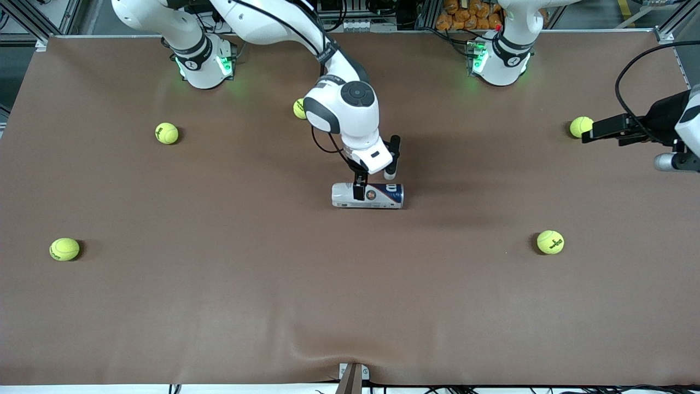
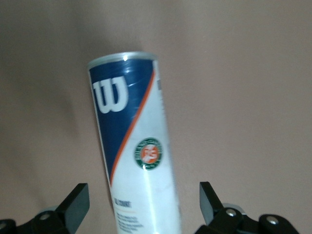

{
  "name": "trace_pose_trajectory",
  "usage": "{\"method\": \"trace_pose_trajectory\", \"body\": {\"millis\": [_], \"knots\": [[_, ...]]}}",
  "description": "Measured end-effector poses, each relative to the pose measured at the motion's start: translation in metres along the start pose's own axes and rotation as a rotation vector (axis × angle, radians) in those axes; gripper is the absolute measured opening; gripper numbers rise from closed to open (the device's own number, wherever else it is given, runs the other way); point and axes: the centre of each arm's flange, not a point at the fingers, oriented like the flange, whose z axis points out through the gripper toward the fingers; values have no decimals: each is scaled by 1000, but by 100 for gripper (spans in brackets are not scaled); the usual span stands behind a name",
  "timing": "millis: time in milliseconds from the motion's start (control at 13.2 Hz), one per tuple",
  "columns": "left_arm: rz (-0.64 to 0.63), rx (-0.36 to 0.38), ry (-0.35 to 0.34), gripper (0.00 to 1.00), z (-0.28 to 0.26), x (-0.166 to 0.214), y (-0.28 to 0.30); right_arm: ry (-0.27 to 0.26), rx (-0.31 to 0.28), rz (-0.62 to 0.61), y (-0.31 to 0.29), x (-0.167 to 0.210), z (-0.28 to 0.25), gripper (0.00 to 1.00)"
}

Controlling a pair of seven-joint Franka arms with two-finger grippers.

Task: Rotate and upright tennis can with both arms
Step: 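Release the can and retract the right gripper while the left gripper approaches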

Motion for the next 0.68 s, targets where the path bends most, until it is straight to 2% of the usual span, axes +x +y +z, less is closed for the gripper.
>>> {"method": "trace_pose_trajectory", "body": {"millis": [151,302,680], "knots": [[-12,-75,-23,100,12,7,-3,-22,24,41,14,-5,-39,100],[-39,-158,-47,100,26,14,-14,-52,71,133,51,-30,-88,100],[-89,-308,-73,100,67,25,-21,-209,147,462,182,-160,-210,100]]}}
